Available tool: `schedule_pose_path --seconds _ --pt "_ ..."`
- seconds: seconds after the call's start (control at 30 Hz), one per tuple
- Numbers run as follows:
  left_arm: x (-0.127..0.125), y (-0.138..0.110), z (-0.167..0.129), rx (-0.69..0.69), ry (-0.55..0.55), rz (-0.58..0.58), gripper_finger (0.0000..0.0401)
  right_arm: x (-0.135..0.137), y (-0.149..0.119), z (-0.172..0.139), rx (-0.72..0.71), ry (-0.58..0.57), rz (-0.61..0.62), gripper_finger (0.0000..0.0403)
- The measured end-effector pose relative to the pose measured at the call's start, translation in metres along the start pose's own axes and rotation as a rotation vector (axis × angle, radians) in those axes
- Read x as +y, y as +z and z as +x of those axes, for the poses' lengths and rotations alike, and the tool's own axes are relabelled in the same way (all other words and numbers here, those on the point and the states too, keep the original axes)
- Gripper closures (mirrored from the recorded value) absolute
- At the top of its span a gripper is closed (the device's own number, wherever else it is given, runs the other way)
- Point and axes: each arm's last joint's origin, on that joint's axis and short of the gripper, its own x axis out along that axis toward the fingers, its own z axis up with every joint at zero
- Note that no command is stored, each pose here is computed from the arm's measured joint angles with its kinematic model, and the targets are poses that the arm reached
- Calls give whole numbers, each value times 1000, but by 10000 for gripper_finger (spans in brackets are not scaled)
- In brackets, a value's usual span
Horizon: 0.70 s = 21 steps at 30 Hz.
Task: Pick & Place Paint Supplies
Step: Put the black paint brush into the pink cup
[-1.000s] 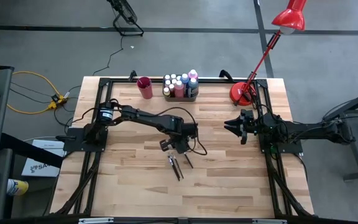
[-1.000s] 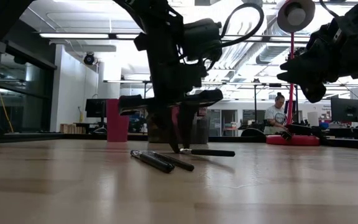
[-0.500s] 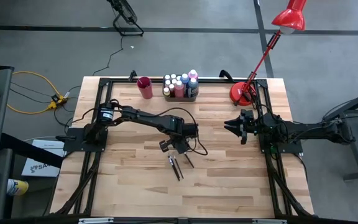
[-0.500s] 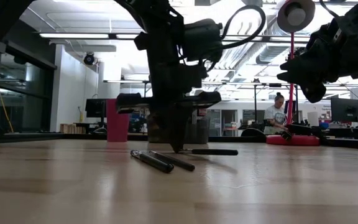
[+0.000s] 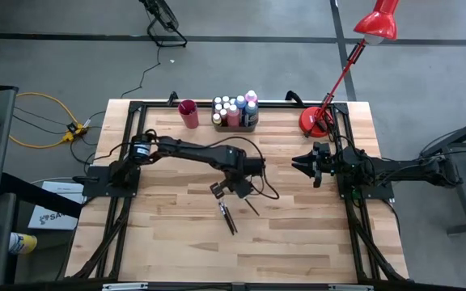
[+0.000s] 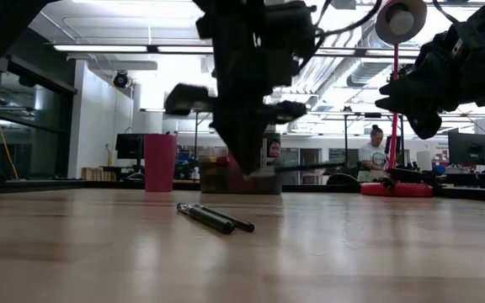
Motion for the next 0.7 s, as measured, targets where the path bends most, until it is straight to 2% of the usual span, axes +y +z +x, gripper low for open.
schedule_pose_path --seconds 0.13,0.3,0.5,0.7 --pt "2 1 -17 86 7 -36 401 0 0 0 0 0 0 280" --pt "0 -5 -43 335 42 -25 401 0 0 0 0 0 0 280" --pt "-8 -18 -71 571 -32 10 401 0 0 0 0 0 0 280" --pt "-2 -36 -96 650 39 -14 401 0 0 0 0 0 0 280"
